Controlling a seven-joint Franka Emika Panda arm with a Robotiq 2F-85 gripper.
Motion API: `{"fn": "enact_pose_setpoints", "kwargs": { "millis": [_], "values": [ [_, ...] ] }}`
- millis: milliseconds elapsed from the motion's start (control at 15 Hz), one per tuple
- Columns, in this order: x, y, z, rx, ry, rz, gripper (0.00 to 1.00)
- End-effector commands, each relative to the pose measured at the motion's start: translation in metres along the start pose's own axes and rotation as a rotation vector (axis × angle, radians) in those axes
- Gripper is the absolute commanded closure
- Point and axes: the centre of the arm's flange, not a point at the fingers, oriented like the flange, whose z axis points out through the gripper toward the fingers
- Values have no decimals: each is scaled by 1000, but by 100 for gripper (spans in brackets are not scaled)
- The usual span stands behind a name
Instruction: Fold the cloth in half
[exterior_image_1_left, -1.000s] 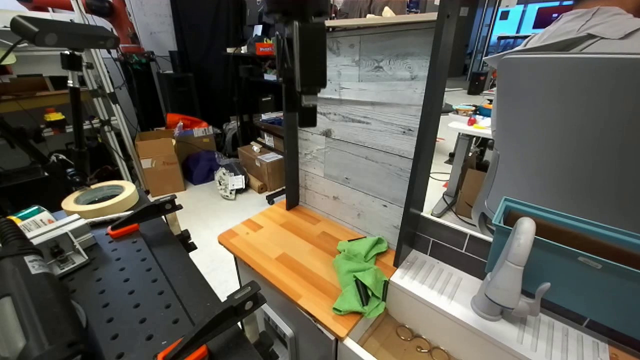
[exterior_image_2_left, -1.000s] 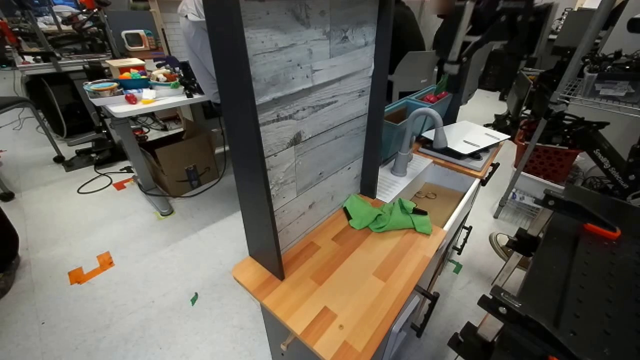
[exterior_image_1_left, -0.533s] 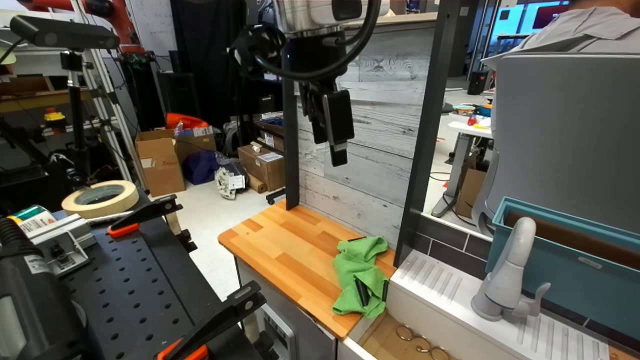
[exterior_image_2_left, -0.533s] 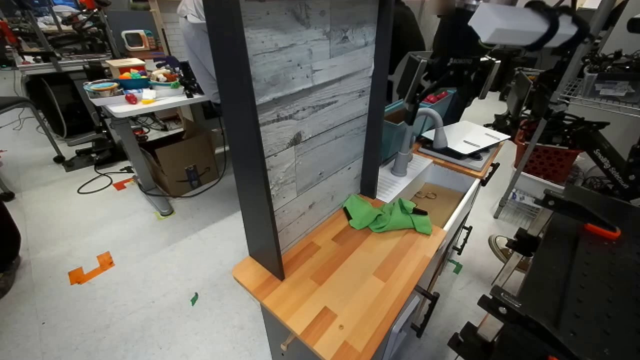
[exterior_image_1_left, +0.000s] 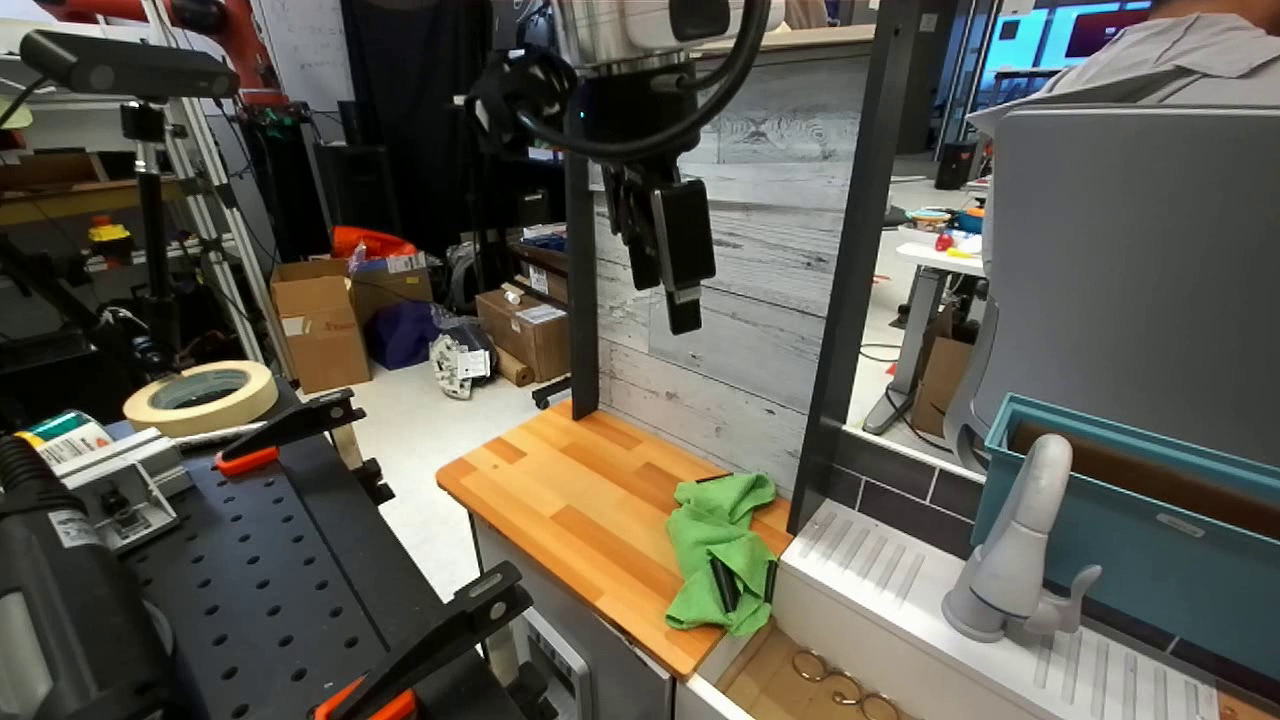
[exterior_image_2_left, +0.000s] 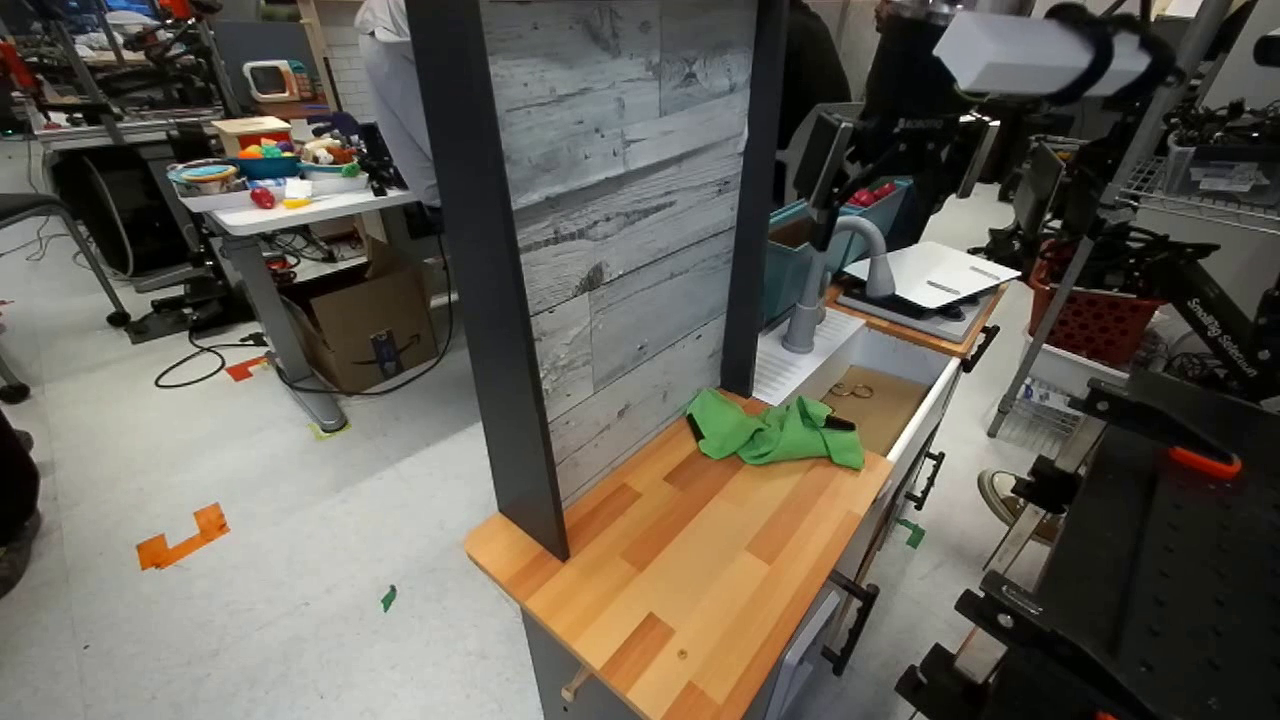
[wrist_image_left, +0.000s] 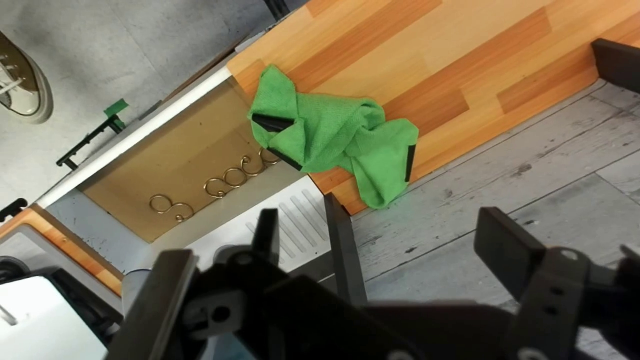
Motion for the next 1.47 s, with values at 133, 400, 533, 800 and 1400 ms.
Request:
{"fn": "enact_pose_setpoints", "kwargs": {
  "millis": [133,400,533,800,1400],
  "values": [
    [0,-15,54,-54,28,-17,0],
    [-9,-36,93,-66,107,-80,0],
    [-12,-47,115,-64,166,-115,0],
    [-12,-65,150,-52,235,-126,0],
    [-10,-88,218,-48,195,-181,0]
  ]
}}
